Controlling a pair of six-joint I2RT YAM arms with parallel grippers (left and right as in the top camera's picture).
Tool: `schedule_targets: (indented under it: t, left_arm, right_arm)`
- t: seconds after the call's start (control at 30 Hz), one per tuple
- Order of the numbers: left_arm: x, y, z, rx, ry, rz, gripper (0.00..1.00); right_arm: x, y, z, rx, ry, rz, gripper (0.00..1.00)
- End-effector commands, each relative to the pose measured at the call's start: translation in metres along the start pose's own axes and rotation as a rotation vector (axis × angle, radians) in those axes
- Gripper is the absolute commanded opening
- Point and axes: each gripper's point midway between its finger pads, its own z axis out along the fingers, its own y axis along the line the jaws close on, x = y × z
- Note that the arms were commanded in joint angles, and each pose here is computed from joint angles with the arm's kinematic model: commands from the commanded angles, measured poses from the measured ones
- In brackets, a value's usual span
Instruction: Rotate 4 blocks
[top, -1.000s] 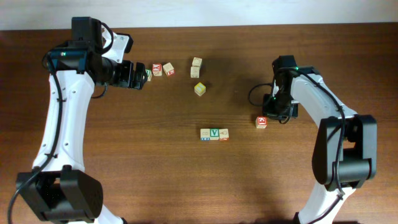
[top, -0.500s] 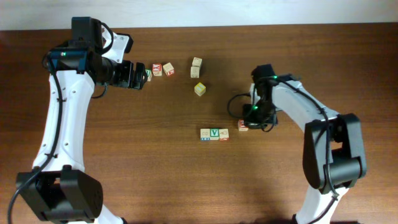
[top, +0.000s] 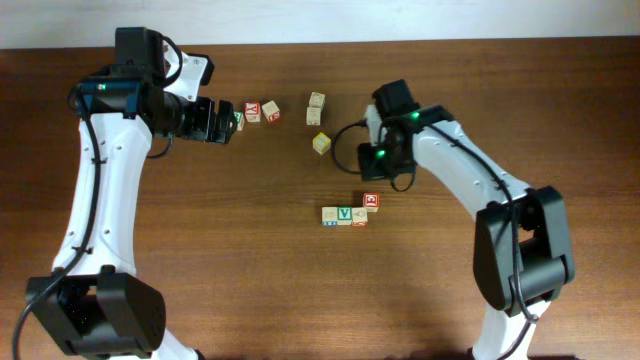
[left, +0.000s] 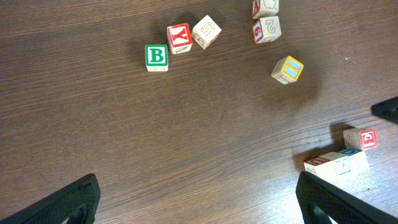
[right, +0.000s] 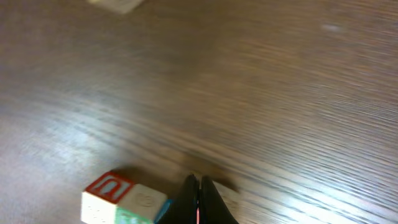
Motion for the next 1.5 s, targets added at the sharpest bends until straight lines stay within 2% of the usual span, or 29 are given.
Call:
schedule_targets:
  t: [0.0, 0.03, 0.2, 0.57, 0.63, 0.7, 0.77, 0.83, 1.0, 1.23, 1.47]
  left_arm:
    - [-0.004, -0.001, 0.000, 0.009, -0.009, 0.011, 0.99]
    - [-0.004, -0.001, -0.001, 0.009, -0.010, 0.011, 0.99]
    - [-0.004, -0.001, -0.001, 0.009, -0.010, 0.011, 0.99]
    - [-0.004, -0.001, -0.001, 0.009, -0.010, 0.011, 0.99]
    - [-0.004, -0.001, -0.001, 0.009, -0.010, 0.011, 0.99]
    - [-0.004, -0.001, -0.001, 0.009, -0.010, 0.011, 0.99]
    - [-0.004, -0.001, -0.001, 0.009, -0.010, 0.011, 0.99]
    - [-0.004, -0.001, -0.001, 0.009, -0.010, 0.011, 0.99]
    - [-0.004, -0.001, -0.001, 0.009, -0.010, 0.011, 0.99]
    - [-0.004, -0.001, -0.001, 0.009, -0.010, 0.011, 0.99]
    - [-0.004, -0.001, 0.000, 0.009, -0.009, 0.011, 0.99]
  right_arm:
    - [0.008, 0.026, 0.014, 0.002, 0.033, -0.087, 0.05]
    - [0.018, 0.023, 0.028, 0.011, 0.082, -0.045, 0.04]
    - [0.029, 0.000, 0.026, 0.095, 0.128, 0.056, 0.04]
    - [0.045, -0.005, 0.023, 0.116, 0.198, 0.010, 0.04]
    - [0.036, 0.001, 0.009, 0.110, 0.185, 0.008, 0.04]
    - [0.010, 0.010, -0.015, 0.103, 0.127, 0.003, 0.04]
    - [-0.003, -0.004, -0.022, 0.143, 0.082, 0.080, 0.04]
    - [0.009, -0.025, -0.007, 0.184, 0.126, 0.132, 0.04]
    - [0.034, -0.036, 0.023, 0.205, 0.227, 0.146, 0.04]
    - [0.060, -0.031, 0.018, 0.185, 0.333, 0.168, 0.05]
    - [0.067, -0.013, 0.019, 0.136, 0.365, 0.131, 0.05]
